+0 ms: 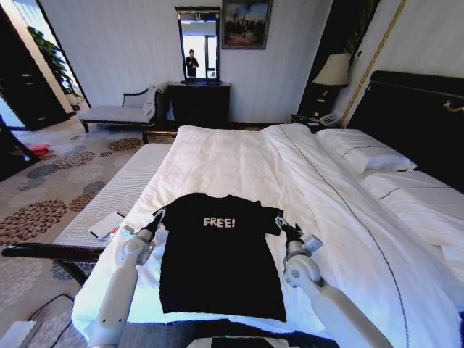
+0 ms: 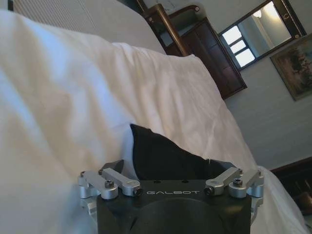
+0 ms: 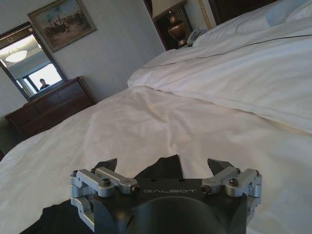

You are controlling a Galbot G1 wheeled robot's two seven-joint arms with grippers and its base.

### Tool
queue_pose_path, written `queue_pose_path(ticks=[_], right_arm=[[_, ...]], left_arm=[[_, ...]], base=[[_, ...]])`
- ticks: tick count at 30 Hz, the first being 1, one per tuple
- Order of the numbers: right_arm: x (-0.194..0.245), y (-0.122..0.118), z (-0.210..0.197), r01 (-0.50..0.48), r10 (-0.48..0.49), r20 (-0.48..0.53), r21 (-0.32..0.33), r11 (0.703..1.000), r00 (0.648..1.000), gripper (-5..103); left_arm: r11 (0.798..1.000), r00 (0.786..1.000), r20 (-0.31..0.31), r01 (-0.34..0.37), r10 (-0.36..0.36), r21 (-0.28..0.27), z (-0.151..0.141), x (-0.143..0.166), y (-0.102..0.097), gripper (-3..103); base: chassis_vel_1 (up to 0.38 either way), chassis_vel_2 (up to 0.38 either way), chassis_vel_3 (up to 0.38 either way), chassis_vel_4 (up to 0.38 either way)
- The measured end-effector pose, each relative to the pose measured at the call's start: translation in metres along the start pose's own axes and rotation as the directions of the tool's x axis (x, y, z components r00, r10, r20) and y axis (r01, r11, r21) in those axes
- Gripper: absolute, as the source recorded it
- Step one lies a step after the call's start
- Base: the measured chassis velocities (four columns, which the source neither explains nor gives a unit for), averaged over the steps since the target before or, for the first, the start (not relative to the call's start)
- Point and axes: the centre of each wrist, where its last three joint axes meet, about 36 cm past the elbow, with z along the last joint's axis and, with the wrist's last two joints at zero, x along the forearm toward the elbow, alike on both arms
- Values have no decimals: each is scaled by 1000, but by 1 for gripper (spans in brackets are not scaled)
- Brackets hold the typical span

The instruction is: Fold the clothes on the bed.

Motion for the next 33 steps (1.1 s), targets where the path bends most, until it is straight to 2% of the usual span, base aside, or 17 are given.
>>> queue_pose_path(ticks=[1,3,5,6,9,11,12,15,19,21,24,25,26,29,33], right_arm=[[-1,0,0,-1,1,1,0,1000,1000,100],[-1,-1,1,-3,3,1,-1,1000,1000,100],[-1,0,1,-3,3,0,-3,1000,1000,100],[-1,0,1,-3,3,0,-3,1000,1000,100],[-1,0,2,-3,3,0,-5,1000,1000,100],[-1,0,2,-4,4,0,-5,1000,1000,100],[-1,0,2,-4,4,0,-4,1000,1000,100],[-1,0,2,-4,4,1,-4,1000,1000,100],[0,-1,2,-5,5,1,-6,1000,1000,100],[0,-1,2,-5,5,1,-6,1000,1000,100],[0,-1,1,-5,5,4,-4,1000,1000,100],[0,-1,1,-5,5,4,-4,1000,1000,100],[-1,-2,1,-5,5,5,-4,1000,1000,100],[-1,-2,1,-6,6,7,-4,1000,1000,100],[-1,-2,1,-6,6,7,-4,1000,1000,100]], left_arm=[[1000,1000,6,2,-2,-6,-1,-1,1,93],[1000,1000,9,4,-4,-11,-2,-1,2,93],[1000,1000,15,8,-8,-22,-3,-2,4,83],[1000,1000,15,8,-8,-22,-3,-2,4,83],[1000,1000,26,9,-9,-26,-5,-2,6,66],[1000,1000,28,8,-8,-26,-5,-2,6,66],[999,999,35,5,-3,-32,-6,-2,7,56],[999,999,43,1,1,-48,-7,-2,9,50],[999,999,50,3,-1,-54,-7,-1,10,28],[999,999,53,2,1,-54,-8,-1,10,28],[998,998,63,0,4,-59,-12,2,9,12],[998,998,63,0,4,-59,-12,2,9,12],[998,998,68,-1,5,-62,-15,2,8,6],[997,996,83,-2,8,-71,-22,4,7,1],[997,995,98,-5,13,-78,-31,6,5,0]], base=[[0,0,0,0],[0,0,0,0],[0,0,0,0],[0,0,0,0],[0,0,0,0],[0,0,0,0],[0,0,0,0],[0,0,0,0],[0,0,0,0],[0,0,0,0],[0,0,0,0],[0,0,0,0],[0,0,0,0],[0,0,0,0],[0,0,0,0]])
